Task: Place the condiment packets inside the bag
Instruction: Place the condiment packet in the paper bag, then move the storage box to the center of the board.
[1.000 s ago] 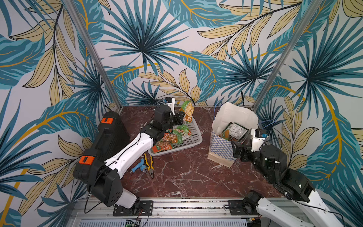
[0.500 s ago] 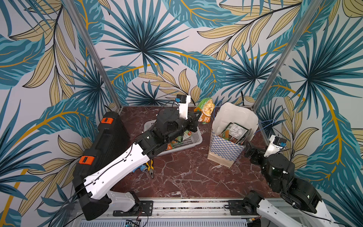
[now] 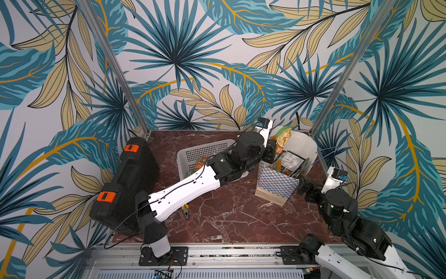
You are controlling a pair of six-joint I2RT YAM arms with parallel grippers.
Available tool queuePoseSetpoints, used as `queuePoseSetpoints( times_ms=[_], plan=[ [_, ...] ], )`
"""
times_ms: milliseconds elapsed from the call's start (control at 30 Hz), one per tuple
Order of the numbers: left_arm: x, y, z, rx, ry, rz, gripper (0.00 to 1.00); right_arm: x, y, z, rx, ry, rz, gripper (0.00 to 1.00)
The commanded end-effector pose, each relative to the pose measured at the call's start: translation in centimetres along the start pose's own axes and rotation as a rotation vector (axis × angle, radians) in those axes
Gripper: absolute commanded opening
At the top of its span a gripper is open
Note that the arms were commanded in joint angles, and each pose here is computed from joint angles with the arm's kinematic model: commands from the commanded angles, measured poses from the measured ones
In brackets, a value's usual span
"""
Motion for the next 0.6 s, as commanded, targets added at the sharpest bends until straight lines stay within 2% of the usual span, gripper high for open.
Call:
queuePoseSetpoints(
  times_ms=[0, 33, 67, 133, 167, 233, 400, 567],
  plan=[
    [-2.1, 0.1, -0.5, -0.047, -0.035, -0.033, 0.0, 0.6, -0.2, 0.4, -0.024, 0.018, 0.012, 1.0],
    [-1.7, -0.5, -0.4, -0.06, -0.045, -0.014, 0.0, 0.7, -0.2, 0.4, -0.027, 0.02, 0.014, 1.0],
    [-1.6, -1.0, -0.4, -0.067, -0.053, 0.005, 0.05, 0.8, -0.3, 0.4, -0.028, 0.021, 0.016, 0.99],
    [-1.3, -1.5, -0.6, -0.074, -0.069, 0.044, 0.24, 0.9, -0.3, 0.5, -0.037, 0.023, 0.02, 1.0],
    [-1.2, -1.6, -0.7, -0.075, -0.073, 0.057, 0.38, 0.9, -0.3, 0.6, -0.041, 0.023, 0.021, 0.99],
    [-1.5, -1.1, -0.9, -0.067, -0.075, 0.068, 0.56, 1.0, -0.3, 0.7, -0.051, 0.028, 0.025, 1.0],
    [-2.8, 2.5, -1.1, -0.04, -0.087, 0.058, 0.78, 0.8, -0.4, 1.4, -0.088, 0.039, 0.034, 1.0],
    [-3.5, 7.3, 0.6, -0.09, -0.123, 0.007, 0.94, 0.7, -0.5, 2.4, -0.145, 0.044, 0.038, 1.0]
  ],
)
Point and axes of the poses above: each gripper's point midway between its finger pads, its own y axis back along the fingers, its own z axis along the line the jaws close on, x = y × z, the point moved 5 cm from there along y, back along the fingers, and after that the axes turned 11 degrees about y, right-handed, at the moved point
